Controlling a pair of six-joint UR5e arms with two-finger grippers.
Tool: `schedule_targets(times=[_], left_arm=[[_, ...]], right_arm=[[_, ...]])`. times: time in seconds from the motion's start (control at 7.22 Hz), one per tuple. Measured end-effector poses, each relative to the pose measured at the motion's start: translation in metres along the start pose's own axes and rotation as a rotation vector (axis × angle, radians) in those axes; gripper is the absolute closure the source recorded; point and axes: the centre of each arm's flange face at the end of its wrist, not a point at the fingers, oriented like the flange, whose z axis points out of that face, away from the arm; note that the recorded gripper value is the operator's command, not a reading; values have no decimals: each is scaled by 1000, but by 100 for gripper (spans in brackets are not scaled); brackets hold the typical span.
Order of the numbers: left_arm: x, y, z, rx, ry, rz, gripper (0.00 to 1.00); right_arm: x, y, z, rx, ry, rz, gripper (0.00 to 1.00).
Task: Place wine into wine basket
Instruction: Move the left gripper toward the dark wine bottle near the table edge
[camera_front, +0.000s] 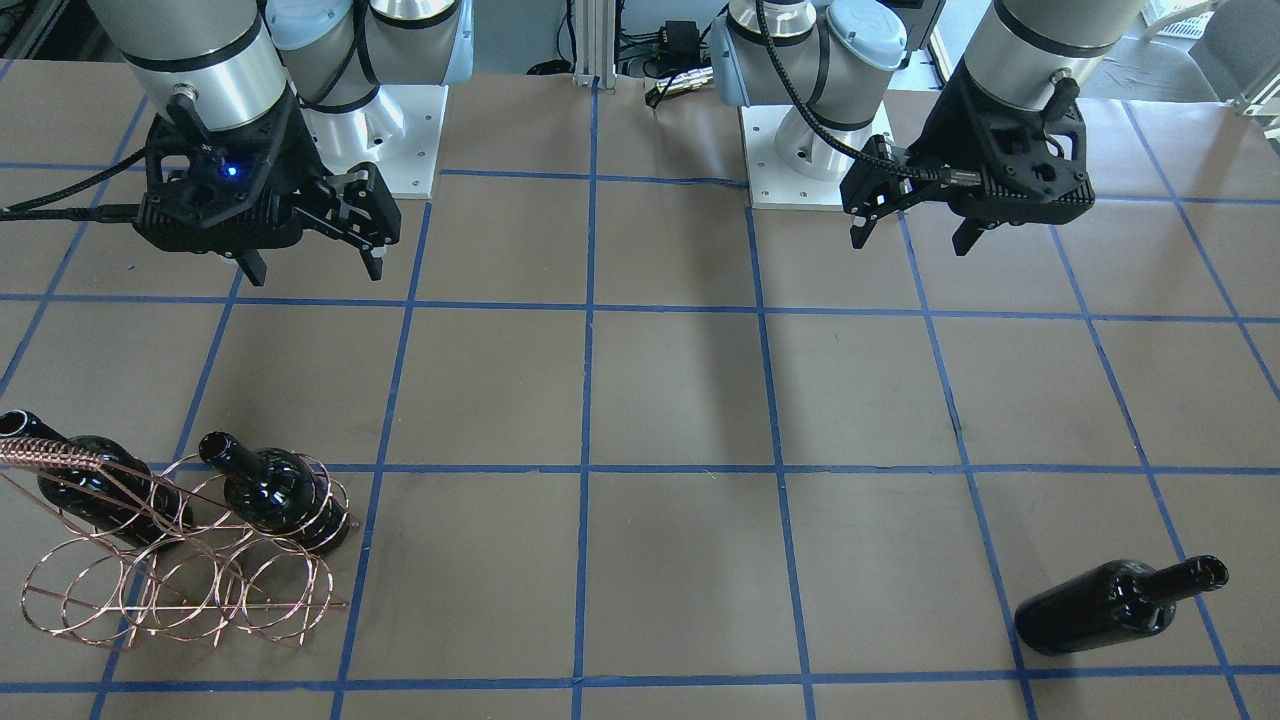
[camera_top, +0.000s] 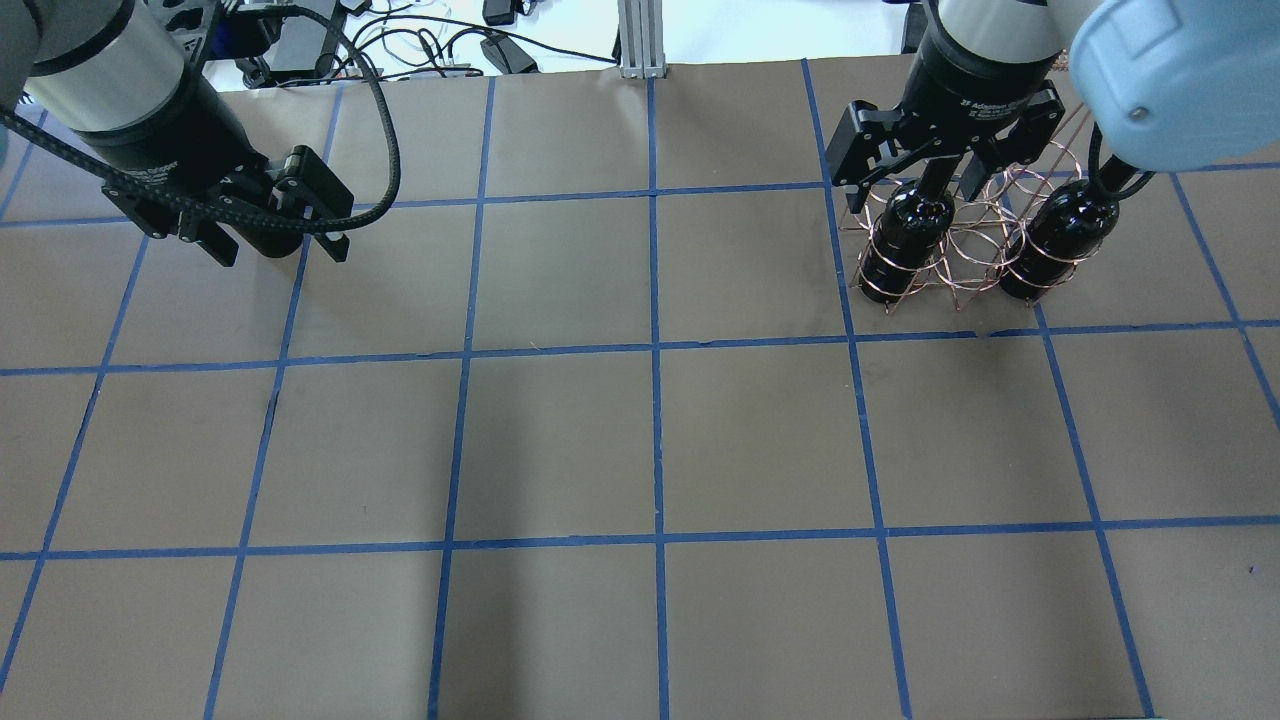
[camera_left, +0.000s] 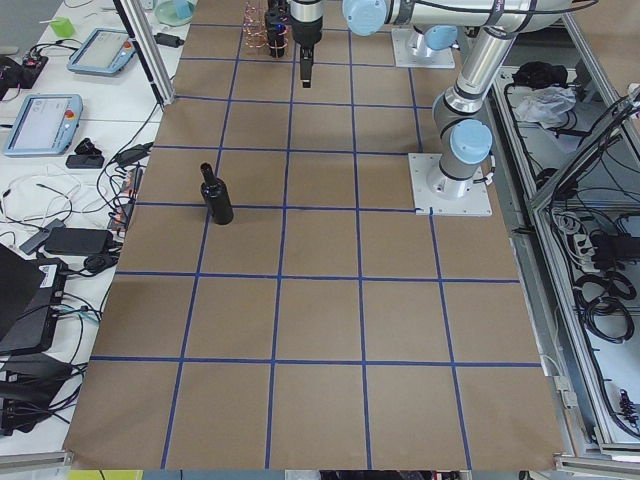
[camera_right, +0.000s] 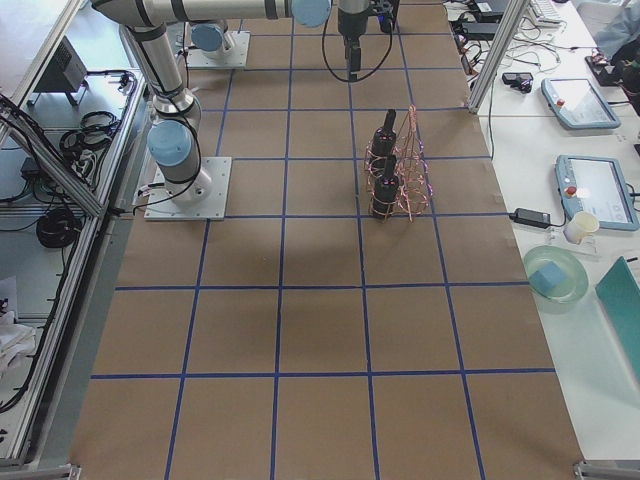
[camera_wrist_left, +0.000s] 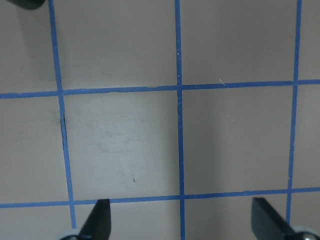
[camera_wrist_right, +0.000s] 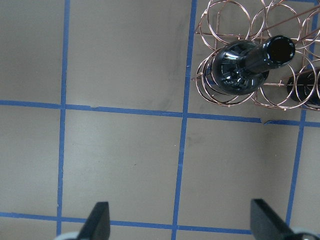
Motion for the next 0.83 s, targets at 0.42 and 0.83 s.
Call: schedule_targets(times=[0.42,0.83], left_arm=[[-1,1,0,-3,-4,8,0],[-4,0,-1,-8,-41,8,0]], right_arm=[[0,0,0,-1,0,-6,0],[4,-1,0,2,1,0,0]])
